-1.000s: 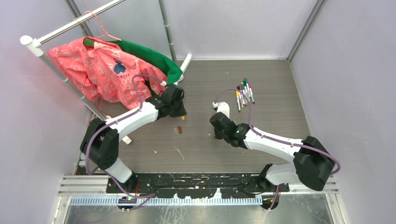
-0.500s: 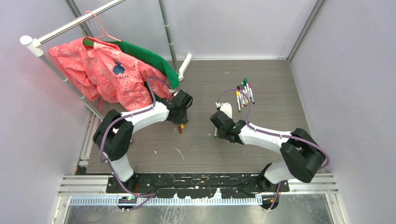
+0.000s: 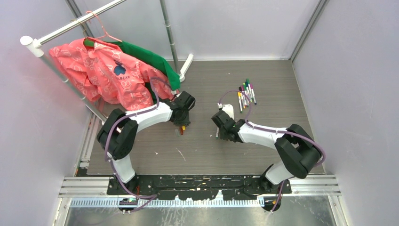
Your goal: Open the pen caps
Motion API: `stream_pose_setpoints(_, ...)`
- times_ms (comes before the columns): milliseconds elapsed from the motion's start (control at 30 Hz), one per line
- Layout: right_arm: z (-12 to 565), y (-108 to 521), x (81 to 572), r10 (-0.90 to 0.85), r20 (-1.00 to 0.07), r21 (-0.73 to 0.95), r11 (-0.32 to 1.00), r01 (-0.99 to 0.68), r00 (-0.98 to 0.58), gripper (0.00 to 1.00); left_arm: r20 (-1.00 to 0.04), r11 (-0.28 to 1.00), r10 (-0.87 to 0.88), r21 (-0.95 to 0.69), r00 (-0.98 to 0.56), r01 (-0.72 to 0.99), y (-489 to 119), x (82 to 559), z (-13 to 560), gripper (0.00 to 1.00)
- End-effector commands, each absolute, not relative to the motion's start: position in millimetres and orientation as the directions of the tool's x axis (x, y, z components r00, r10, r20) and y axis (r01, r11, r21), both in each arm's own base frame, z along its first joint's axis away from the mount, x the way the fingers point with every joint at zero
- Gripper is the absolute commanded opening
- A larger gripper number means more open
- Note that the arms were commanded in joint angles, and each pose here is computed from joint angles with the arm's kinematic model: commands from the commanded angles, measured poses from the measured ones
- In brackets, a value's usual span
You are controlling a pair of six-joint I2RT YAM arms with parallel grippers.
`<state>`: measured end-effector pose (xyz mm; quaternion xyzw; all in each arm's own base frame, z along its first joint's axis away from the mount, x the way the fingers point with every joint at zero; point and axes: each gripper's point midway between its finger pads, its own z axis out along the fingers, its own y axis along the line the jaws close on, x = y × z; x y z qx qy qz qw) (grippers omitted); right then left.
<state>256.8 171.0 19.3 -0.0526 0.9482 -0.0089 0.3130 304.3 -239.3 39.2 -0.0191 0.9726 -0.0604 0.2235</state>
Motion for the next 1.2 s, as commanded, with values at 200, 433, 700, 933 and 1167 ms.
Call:
stream_pose_setpoints(200,27,181,273,-0.063,-0.62,-0.011,0.997,-0.072,-0.782,0.3,-0.452,0.989,-0.085,-0.145,-0.888,-0.021,-248,314,51,0.23)
stream_pose_setpoints(433,31,182,275,-0.06,-0.626,-0.003,0.997,-0.075,-0.778,0.31,-0.457,0.989,-0.091,-0.143,-0.885,-0.028,-247,315,53,0.23)
stream_pose_setpoints(700,66,180,281,-0.045,-0.678,0.01,0.997,-0.07,-0.734,0.33,-0.493,0.985,-0.108,-0.169,-0.863,-0.027,-248,320,71,0.27)
stream_pose_setpoints(933,106,172,297,-0.021,-0.736,0.007,0.999,-0.038,-0.677,0.38,-0.535,0.976,-0.13,-0.219,-0.835,-0.011,-254,324,99,0.37)
stream_pose_setpoints(1167,121,143,340,0.041,-0.747,0.016,0.999,0.044,-0.664,0.45,-0.568,0.961,-0.144,-0.275,-0.811,0.023,-261,327,123,0.65)
